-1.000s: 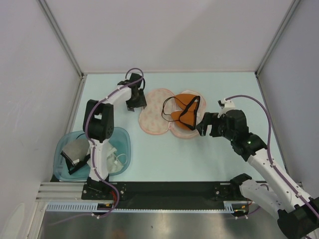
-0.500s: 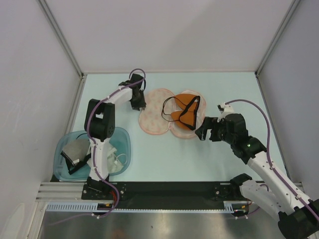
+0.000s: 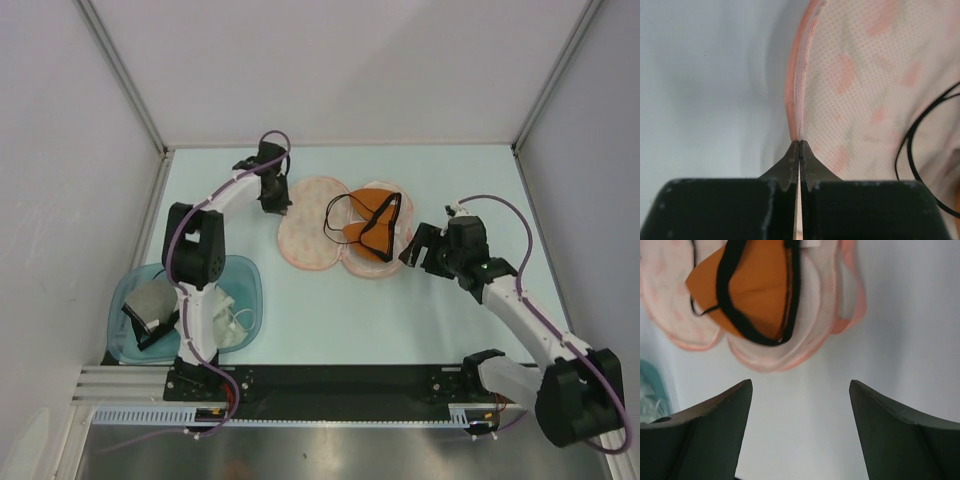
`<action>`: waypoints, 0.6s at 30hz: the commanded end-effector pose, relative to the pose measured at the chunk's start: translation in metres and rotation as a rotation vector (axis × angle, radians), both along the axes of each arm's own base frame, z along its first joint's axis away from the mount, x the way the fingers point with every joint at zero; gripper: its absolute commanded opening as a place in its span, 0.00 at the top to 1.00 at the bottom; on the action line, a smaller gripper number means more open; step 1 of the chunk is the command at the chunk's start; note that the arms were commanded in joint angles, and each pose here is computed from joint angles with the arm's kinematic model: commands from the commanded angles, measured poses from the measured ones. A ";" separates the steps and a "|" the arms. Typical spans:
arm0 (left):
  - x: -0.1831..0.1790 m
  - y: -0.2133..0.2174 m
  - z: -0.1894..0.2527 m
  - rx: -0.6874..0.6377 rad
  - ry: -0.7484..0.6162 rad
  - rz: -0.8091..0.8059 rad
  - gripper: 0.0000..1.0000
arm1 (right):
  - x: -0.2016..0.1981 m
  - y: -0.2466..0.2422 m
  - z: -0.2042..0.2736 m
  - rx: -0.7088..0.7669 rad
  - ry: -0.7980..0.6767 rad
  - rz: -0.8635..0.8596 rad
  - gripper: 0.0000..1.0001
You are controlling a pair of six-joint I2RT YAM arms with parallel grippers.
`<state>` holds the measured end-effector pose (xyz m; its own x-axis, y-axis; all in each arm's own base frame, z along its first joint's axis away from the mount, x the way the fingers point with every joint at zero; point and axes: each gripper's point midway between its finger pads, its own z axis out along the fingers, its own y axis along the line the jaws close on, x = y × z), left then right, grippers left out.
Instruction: Place the bra in the laundry bag and zip it closed
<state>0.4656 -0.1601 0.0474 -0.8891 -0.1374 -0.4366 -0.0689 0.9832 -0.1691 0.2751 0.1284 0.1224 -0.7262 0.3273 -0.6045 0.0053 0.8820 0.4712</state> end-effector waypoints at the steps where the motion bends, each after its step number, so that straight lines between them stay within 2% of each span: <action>1: -0.004 -0.018 0.075 -0.049 -0.146 -0.076 1.00 | 0.055 -0.004 0.024 0.097 -0.101 -0.038 0.18; 5: -0.017 -0.037 0.100 -0.062 -0.187 -0.125 1.00 | 0.098 -0.021 0.003 0.142 -0.079 -0.034 0.25; 8: -0.022 -0.045 0.122 -0.042 -0.239 -0.138 1.00 | 0.126 -0.019 0.005 0.141 -0.131 0.019 0.32; 11: -0.029 -0.061 0.143 -0.036 -0.277 -0.180 1.00 | 0.141 -0.019 -0.017 0.127 -0.087 0.036 0.36; 18: -0.043 -0.091 0.173 0.008 -0.336 -0.238 1.00 | 0.166 -0.022 -0.036 0.119 -0.098 0.063 0.42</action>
